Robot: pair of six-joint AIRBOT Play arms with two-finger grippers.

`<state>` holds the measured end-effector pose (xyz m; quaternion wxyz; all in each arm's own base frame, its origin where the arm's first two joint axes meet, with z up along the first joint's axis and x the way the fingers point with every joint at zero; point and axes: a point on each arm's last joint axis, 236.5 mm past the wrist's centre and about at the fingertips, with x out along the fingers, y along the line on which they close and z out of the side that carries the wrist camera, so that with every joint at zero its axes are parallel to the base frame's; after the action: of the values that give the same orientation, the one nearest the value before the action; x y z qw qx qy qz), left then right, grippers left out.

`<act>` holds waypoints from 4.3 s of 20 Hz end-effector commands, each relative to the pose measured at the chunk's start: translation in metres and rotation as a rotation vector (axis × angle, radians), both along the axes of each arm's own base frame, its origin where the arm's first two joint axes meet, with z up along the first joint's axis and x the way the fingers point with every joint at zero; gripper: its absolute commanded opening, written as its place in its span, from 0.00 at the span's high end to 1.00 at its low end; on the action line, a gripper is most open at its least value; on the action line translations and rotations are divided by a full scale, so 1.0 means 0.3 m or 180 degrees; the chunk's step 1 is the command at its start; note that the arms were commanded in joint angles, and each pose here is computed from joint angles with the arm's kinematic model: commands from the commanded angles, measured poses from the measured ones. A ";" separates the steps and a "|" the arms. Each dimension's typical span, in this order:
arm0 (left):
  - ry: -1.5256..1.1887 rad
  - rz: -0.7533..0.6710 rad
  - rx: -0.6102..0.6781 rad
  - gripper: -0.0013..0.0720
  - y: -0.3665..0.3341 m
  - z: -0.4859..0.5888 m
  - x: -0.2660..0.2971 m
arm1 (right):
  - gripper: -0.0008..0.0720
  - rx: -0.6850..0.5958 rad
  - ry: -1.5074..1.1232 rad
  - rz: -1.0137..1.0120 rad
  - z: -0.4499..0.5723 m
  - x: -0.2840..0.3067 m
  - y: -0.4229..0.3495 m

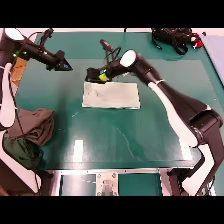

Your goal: Fold the shirts.

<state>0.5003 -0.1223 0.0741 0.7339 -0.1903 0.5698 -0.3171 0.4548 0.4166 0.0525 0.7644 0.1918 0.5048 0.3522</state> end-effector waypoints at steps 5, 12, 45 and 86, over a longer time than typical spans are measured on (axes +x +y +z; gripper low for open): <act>0.0009 -0.0042 0.0073 0.95 0.055 -0.007 -0.015 | 0.54 -0.0752 0.0624 -0.0519 -0.089 0.105 -0.549; 0.0055 0.0029 0.0424 0.95 0.124 -0.063 -0.012 | 0.29 -0.1082 0.1635 -0.1224 -0.377 0.032 -1.083; 0.0114 0.0096 0.0549 0.95 0.147 -0.082 -0.013 | 0.97 -0.0228 0.1155 -0.5195 -0.209 -0.890 -2.507; 0.0272 0.0451 0.0857 0.95 0.138 -0.068 -0.795 | 0.97 -0.1070 0.0543 -0.1438 -0.088 -0.422 -1.134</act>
<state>0.2661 -0.0816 0.0564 0.7489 -0.1358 0.6211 -0.1868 0.3286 0.0688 0.0259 0.7979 0.2049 0.5638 0.0584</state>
